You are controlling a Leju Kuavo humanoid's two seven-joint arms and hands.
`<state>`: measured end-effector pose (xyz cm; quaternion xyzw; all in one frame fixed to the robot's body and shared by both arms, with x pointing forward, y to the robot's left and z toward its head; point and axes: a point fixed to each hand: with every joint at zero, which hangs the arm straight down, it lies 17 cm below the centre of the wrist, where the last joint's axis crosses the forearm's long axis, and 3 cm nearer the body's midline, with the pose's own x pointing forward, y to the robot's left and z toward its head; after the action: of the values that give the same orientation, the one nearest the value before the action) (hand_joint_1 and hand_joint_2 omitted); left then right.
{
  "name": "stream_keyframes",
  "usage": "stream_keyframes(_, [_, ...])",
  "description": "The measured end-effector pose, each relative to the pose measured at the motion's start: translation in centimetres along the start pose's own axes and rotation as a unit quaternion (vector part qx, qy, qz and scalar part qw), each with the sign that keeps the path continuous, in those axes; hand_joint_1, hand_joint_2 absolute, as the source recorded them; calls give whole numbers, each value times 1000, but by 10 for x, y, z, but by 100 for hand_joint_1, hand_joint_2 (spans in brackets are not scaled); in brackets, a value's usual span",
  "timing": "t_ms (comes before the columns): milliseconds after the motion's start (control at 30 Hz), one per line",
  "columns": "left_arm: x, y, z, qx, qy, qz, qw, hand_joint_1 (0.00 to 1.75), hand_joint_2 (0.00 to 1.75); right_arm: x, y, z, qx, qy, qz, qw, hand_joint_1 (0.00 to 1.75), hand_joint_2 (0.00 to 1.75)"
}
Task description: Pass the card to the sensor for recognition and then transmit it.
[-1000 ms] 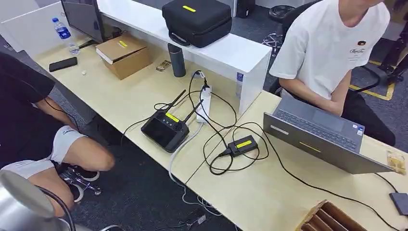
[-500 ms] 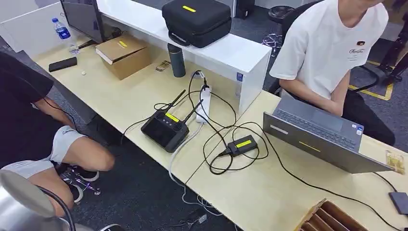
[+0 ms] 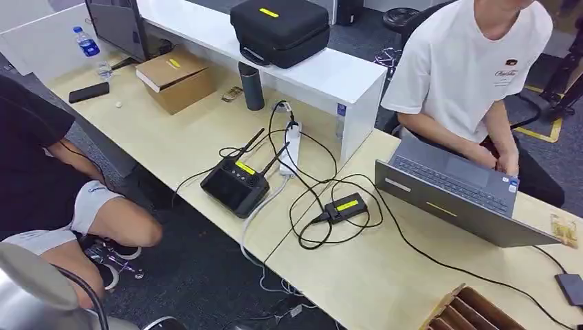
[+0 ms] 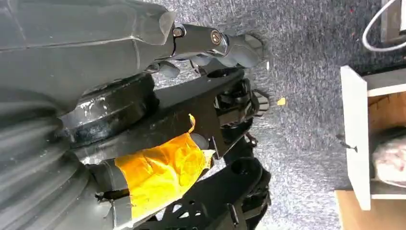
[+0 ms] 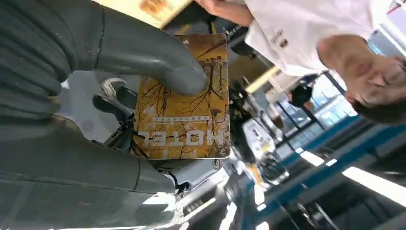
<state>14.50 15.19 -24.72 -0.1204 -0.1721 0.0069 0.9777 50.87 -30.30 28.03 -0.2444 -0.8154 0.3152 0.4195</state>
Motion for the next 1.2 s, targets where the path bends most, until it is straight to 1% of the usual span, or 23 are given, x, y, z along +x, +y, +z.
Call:
stream_keyframes(67, [1,-2,0,-3,4,-9,1000,0,175,13,-10,-28,-2,-14,37,999,175,175])
stream_keyframes(167, [7,-8,-1,-12,3,-23,1000,0,175,29,-22,-77,-3,-29,121,992,175,175])
stream_keyframes(267, [14,-17,-2,-22,2,-38,999,0,175,40,-23,-119,5,-32,177,984,175,175])
stream_keyframes(400, [20,-27,-2,-33,4,-63,997,0,175,52,-19,-164,9,-29,241,970,175,175])
stream_keyframes(500, [24,-34,-3,-38,4,-78,996,0,175,56,-11,-186,19,-21,281,959,175,175])
stream_keyframes(600, [26,-38,-3,-41,6,-91,995,0,175,58,2,-200,33,-15,321,946,175,175])
stream_keyframes(667, [27,-42,-3,-44,9,-97,994,0,175,55,12,-204,46,-9,335,941,175,175])
stream_keyframes(867, [28,-47,-3,-47,9,-104,993,0,175,47,39,-203,75,3,337,939,175,175])
stream_keyframes(900, [28,-48,-3,-48,8,-104,993,0,175,46,43,-201,80,3,337,938,0,175])
stream_keyframes(1100, [27,-52,-2,-59,9,-109,992,0,175,43,56,-197,94,-1,338,937,0,175])
stream_keyframes(1200, [28,-50,-3,-54,9,-108,993,0,175,42,59,-196,98,-1,339,936,0,175])
